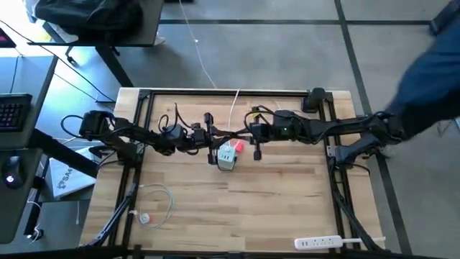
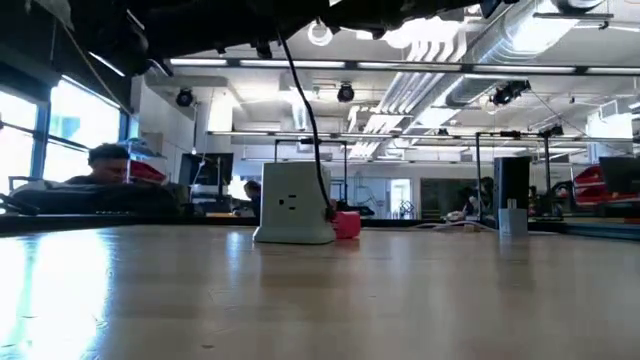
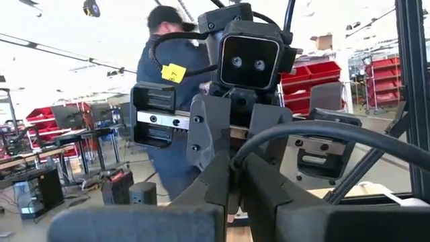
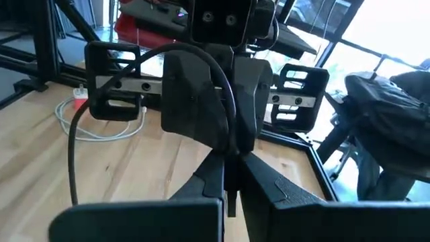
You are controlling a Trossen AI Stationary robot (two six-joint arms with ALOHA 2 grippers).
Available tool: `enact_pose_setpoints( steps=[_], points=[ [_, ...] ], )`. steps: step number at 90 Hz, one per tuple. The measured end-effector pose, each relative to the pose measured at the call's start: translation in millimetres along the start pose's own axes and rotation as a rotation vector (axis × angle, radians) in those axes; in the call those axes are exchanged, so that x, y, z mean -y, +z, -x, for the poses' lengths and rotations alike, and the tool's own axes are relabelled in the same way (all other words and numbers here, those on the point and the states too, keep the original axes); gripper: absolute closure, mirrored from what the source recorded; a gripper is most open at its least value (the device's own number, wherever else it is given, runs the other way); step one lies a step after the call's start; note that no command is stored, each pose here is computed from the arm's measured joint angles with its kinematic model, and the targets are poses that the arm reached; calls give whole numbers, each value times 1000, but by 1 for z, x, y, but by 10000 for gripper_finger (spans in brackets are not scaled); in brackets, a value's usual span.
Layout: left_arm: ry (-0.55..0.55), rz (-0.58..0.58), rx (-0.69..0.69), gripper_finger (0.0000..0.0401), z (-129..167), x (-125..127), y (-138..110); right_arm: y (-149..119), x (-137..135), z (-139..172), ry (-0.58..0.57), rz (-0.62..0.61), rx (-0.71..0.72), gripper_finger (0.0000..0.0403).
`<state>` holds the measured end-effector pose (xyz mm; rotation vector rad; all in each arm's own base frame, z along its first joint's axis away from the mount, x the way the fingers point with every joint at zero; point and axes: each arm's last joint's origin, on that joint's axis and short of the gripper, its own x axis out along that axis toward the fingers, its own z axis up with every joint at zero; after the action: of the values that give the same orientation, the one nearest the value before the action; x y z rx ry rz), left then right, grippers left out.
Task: Insert USB
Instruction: Insert the black charger cable into the pink charger adapter
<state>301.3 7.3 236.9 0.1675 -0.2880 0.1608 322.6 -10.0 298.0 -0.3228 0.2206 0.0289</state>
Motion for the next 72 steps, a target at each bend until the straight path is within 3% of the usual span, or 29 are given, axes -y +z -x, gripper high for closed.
enact_pose_setpoints(
  steps=[15, 33, 47, 58, 72],
  points=[
    [91, 116, 0, 397, 1, -3, 5, 0, 2, 0, -59, 15, -15, 381],
    [135, 148, 19, 398, 3, -7, 13, 3, 4, 1, -100, 12, -73, 298],
    [226, 262, 44, 398, 5, -11, 20, 5, 5, 3, -73, 13, -180, 238],
    [202, 344, 70, 398, 10, -14, 31, -3, 3, 6, -92, 27, -306, 208],
    [155, 536, 88, 398, 28, -22, 39, -23, -2, 8, -60, 71, -408, 198]
  ],
)
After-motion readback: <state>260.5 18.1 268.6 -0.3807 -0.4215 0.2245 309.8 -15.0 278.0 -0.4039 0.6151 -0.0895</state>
